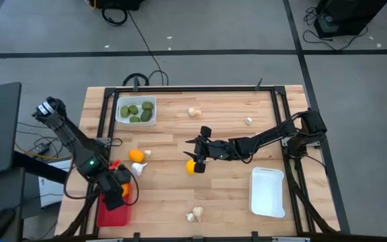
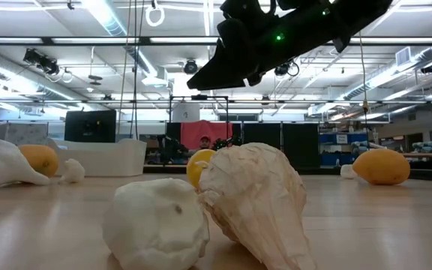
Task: Sort produce into baskets
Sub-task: Put the top center lemon into the red bin, then put the left yellow lemon into the red bin
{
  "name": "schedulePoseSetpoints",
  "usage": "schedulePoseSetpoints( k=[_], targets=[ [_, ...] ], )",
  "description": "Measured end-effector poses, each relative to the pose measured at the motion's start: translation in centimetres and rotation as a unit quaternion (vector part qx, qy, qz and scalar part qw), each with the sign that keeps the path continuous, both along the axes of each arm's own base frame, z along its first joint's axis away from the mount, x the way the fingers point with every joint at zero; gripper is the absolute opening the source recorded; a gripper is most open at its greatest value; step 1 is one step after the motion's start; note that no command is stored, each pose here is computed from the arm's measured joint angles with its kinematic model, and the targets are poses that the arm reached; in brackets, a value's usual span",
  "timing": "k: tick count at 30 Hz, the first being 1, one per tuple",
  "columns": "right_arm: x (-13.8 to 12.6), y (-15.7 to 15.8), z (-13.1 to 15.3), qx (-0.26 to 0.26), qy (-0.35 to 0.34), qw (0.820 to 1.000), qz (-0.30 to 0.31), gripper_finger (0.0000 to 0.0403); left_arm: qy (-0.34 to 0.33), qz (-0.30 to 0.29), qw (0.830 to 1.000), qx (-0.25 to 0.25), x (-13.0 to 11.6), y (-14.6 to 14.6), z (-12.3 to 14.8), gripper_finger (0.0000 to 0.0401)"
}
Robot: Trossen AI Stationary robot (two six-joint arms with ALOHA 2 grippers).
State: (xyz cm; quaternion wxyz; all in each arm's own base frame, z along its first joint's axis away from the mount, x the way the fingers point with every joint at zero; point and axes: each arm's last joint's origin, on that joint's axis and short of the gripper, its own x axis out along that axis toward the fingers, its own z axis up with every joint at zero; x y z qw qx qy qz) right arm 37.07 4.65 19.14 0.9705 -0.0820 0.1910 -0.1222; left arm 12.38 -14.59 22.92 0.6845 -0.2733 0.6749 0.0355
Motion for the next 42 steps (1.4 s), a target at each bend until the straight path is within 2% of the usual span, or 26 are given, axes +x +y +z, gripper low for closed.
schedulePoseSetpoints(
  k=[11,17,20,23,28,30,34,38,42],
  targets=[
    [0.0,0.0,0.0,0.010,-0.002,1.000,-0.004,0.0209,0.000,0.003,1.000,0.018,0.0,0.1,-0.2,0.0316],
    [0.0,0.0,0.0,0.016,-0.004,1.000,-0.006,0.0209,0.011,-0.009,0.999,0.037,-0.3,0.4,-0.3,0.0331],
    [0.0,0.0,0.0,0.017,-0.004,1.000,-0.007,0.0209,0.006,-0.006,0.997,0.076,-0.3,1.1,-0.4,0.0330],
    [0.0,-0.2,0.0,0.026,-0.007,1.000,-0.013,0.0209,-0.023,0.015,0.988,0.149,-0.2,2.1,-0.5,0.0328],
    [0.1,-0.7,0.0,0.050,-0.014,0.998,-0.029,0.0209,-0.092,0.030,0.959,0.267,0.5,3.7,-0.4,0.0328],
    [0.1,-0.8,-0.1,0.051,-0.012,0.998,-0.031,0.0209,-0.107,0.047,0.948,0.297,1.0,4.4,-0.3,0.0328],
    [0.0,-0.7,-0.1,0.056,-0.011,0.998,-0.032,0.0209,-0.088,0.099,0.938,0.319,2.0,6.4,-0.4,0.0331],
    [0.0,-0.7,-0.1,0.063,-0.012,0.997,-0.035,0.0209,-0.062,0.124,0.933,0.332,2.7,8.2,-0.9,0.0333],
    [0.0,-0.4,-0.2,0.062,-0.011,0.998,-0.032,0.0209,-0.043,0.136,0.937,0.319,3.3,9.4,-1.4,0.0334]
  ],
)
